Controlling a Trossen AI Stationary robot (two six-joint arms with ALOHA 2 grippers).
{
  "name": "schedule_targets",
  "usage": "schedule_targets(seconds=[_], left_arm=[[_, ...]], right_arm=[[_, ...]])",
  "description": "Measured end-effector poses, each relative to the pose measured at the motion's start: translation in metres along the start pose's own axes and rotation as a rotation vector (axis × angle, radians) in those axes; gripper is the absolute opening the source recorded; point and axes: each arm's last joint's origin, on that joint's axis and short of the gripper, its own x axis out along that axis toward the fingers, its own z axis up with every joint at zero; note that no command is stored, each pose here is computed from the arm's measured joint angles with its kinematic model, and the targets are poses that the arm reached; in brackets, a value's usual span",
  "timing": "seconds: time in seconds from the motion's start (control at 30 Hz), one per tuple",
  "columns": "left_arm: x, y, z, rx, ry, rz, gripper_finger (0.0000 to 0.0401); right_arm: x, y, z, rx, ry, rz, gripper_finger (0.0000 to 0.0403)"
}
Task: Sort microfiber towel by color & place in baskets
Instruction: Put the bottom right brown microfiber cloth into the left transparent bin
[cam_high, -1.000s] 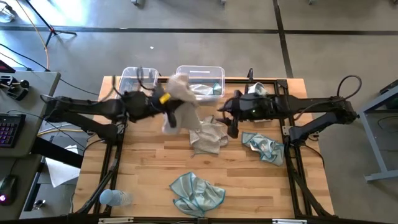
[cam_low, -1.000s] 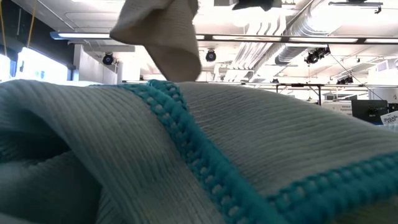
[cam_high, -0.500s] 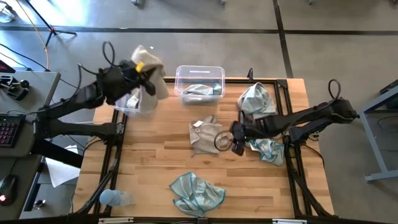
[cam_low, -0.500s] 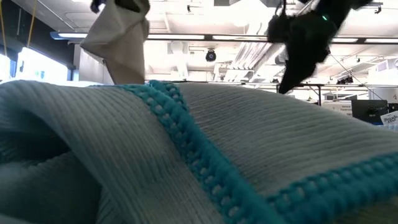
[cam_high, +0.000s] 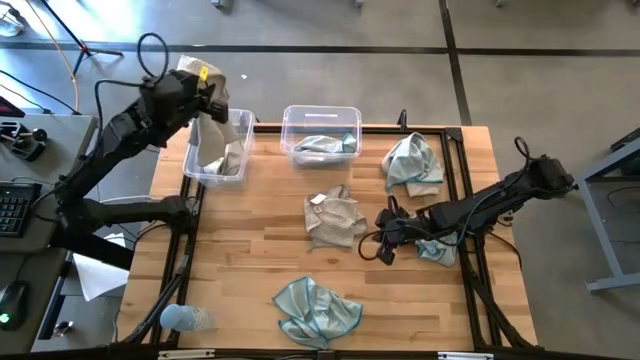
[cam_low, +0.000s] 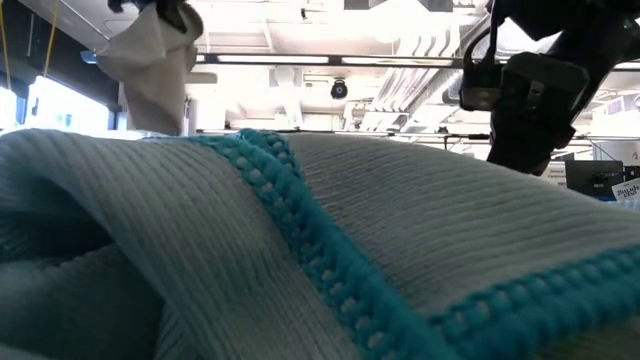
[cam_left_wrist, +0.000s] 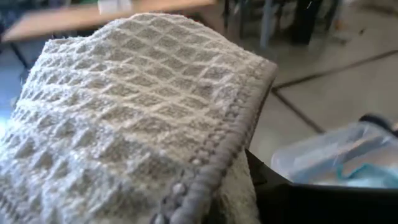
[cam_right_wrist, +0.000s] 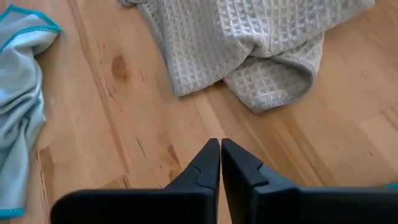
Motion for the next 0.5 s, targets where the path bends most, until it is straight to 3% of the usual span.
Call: schedule_targets(seconds=[0.27, 0.5], left_arm=[[0.048, -0.021, -0.035, 0.028, 0.22, 0.018, 0.0], [0.089, -0.02, -0.072, 0.026, 0.407, 0.126, 0.0]], right_arm=[[-0.001, 0.003, -0.002, -0.017, -0.048, -0.035, 0.0002], [-0.002, 0.007, -0.004, -0.034, -0.043, -0.024, 0.0001]])
